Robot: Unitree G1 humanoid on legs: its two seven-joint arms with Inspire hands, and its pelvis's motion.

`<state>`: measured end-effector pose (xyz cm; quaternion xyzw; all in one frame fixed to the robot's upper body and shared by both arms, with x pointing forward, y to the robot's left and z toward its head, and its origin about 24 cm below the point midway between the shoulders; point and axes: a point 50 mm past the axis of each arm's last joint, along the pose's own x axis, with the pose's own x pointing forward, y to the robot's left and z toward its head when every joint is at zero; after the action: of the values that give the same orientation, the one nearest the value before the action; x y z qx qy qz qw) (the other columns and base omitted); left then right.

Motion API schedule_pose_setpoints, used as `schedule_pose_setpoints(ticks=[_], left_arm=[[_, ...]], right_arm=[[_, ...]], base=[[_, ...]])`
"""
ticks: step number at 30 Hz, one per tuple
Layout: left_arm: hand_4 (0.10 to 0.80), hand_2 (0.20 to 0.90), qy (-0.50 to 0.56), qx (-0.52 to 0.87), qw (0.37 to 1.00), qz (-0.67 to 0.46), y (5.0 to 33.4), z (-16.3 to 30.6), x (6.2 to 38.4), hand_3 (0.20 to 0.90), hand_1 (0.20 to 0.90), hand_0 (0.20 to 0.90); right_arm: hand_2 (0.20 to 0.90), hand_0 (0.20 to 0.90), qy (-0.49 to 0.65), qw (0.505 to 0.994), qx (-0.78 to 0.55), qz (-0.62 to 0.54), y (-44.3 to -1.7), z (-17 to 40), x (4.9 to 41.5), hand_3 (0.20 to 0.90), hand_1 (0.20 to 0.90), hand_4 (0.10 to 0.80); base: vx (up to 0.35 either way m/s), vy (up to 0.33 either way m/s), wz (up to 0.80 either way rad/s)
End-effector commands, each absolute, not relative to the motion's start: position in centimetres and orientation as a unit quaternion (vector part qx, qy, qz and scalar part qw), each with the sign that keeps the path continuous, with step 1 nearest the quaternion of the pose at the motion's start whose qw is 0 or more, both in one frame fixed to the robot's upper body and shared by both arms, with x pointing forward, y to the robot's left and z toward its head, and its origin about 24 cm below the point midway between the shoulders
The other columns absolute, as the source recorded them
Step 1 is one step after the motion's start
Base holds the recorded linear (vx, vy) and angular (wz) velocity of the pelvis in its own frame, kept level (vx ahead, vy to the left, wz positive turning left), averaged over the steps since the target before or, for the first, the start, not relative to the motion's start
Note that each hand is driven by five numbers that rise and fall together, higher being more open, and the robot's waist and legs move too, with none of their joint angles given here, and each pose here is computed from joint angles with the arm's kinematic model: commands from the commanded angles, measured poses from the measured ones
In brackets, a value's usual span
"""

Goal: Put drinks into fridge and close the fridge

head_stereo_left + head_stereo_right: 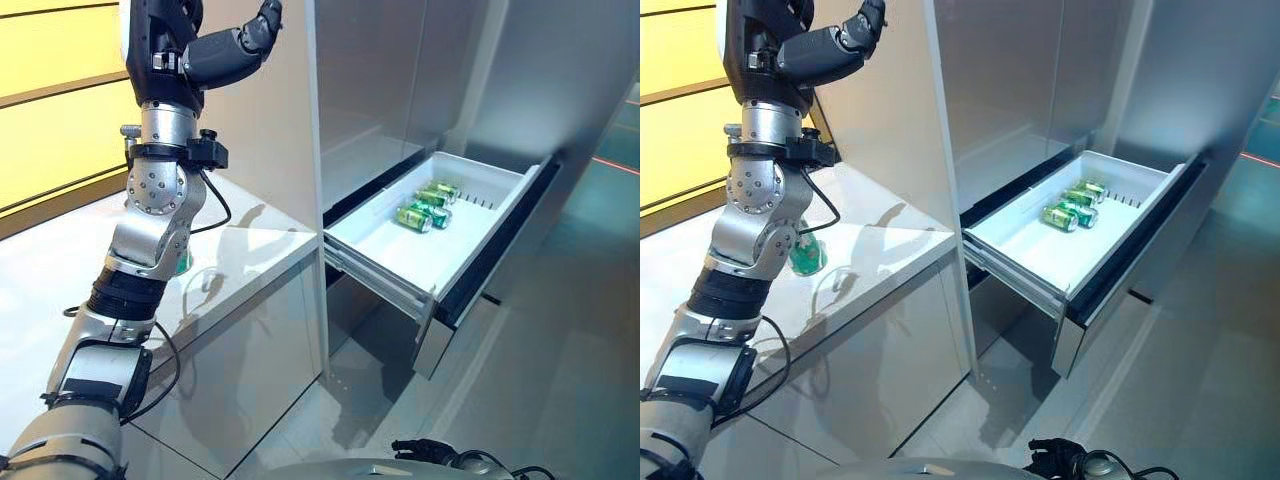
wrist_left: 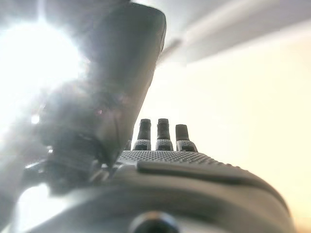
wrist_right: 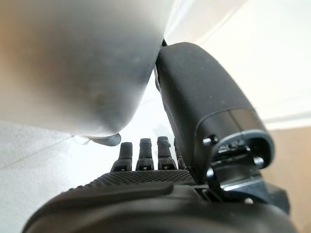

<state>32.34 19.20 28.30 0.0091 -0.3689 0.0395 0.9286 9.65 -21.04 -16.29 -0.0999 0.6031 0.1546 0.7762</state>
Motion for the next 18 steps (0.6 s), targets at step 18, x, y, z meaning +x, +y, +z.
schedule_pose_setpoints(ticks=[18], left_arm=[[0.8, 0.9, -0.33, 0.001, 0.936, 0.123, 27.3, 26.0, 33.0, 0.9, 0.9, 0.9]], right_arm=[[0.9, 0.9, 0.631, 0.741, -0.12, 0.197, -20.4, -16.8, 8.1, 0.9, 0.9, 0.8]], base=[[-0.006, 0.015, 0.08]])
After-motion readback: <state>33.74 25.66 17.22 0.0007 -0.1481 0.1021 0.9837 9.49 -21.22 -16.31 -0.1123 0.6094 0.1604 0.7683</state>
